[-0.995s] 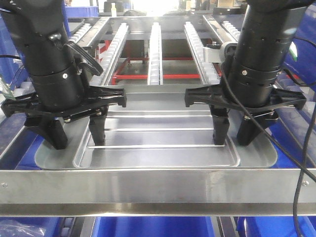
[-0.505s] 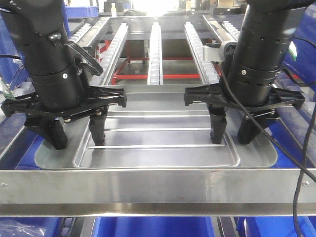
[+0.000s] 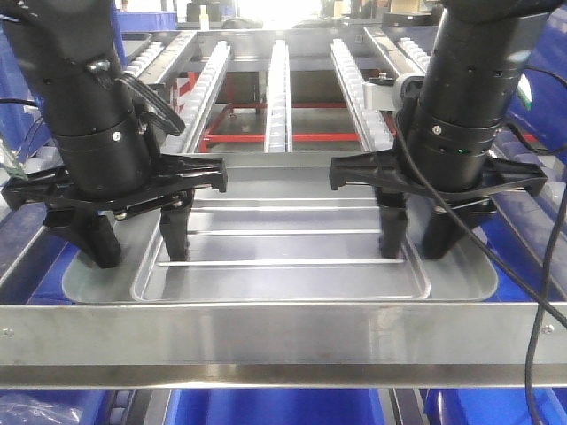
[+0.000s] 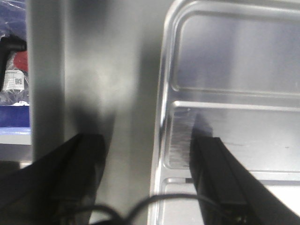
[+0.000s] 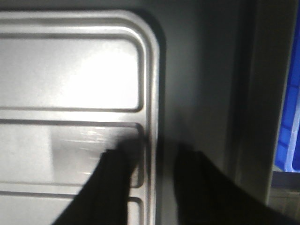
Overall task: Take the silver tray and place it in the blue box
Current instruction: 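Align both grippers over the tray's side rims and descend, then close both grippers on the tray's side rims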
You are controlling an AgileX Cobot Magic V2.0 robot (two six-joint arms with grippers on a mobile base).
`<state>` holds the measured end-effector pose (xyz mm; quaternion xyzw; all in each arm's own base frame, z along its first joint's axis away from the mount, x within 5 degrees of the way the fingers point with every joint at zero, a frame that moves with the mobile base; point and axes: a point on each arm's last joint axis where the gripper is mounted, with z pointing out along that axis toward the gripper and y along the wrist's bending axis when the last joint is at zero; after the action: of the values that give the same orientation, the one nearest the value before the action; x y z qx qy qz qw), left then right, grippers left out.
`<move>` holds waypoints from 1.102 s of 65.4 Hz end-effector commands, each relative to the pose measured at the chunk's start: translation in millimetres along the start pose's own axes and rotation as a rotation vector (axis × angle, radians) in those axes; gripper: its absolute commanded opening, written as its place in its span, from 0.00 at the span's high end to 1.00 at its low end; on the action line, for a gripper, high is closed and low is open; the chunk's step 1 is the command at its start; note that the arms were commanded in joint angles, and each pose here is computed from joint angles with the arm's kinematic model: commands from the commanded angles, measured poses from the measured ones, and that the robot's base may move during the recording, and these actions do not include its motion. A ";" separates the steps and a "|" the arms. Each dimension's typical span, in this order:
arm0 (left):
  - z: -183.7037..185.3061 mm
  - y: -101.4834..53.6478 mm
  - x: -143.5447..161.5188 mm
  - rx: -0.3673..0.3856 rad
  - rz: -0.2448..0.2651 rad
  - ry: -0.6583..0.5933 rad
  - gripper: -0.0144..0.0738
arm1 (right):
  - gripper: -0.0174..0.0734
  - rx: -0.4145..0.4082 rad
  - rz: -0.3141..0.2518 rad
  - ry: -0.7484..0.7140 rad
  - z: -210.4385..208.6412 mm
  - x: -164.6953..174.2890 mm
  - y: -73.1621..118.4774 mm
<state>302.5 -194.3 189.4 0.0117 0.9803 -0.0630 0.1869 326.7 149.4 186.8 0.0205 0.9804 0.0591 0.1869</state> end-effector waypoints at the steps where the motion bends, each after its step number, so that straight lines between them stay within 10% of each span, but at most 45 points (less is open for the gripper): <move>1: -16.7 -4.6 -7.5 0.031 -0.009 -0.048 0.49 | 0.62 -0.026 -0.011 -0.080 -20.3 -12.9 1.0; 27: -16.7 -4.6 -7.5 0.031 -0.009 -0.048 0.50 | 0.75 -0.026 -0.011 -0.080 -20.3 -12.9 1.0; 48: -16.7 -4.6 -7.5 0.031 -0.009 -0.048 0.85 | 0.75 -0.026 -0.012 -0.080 -20.3 -13.0 1.1; 72: -16.7 -4.7 -7.6 0.033 -0.009 -0.049 0.85 | 0.75 -0.034 -0.012 -0.092 -20.4 -14.0 1.8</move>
<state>302.2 -195.0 189.7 0.0062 0.9806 -0.0670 0.1842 326.6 149.4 186.8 0.0206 0.9806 0.0587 0.1862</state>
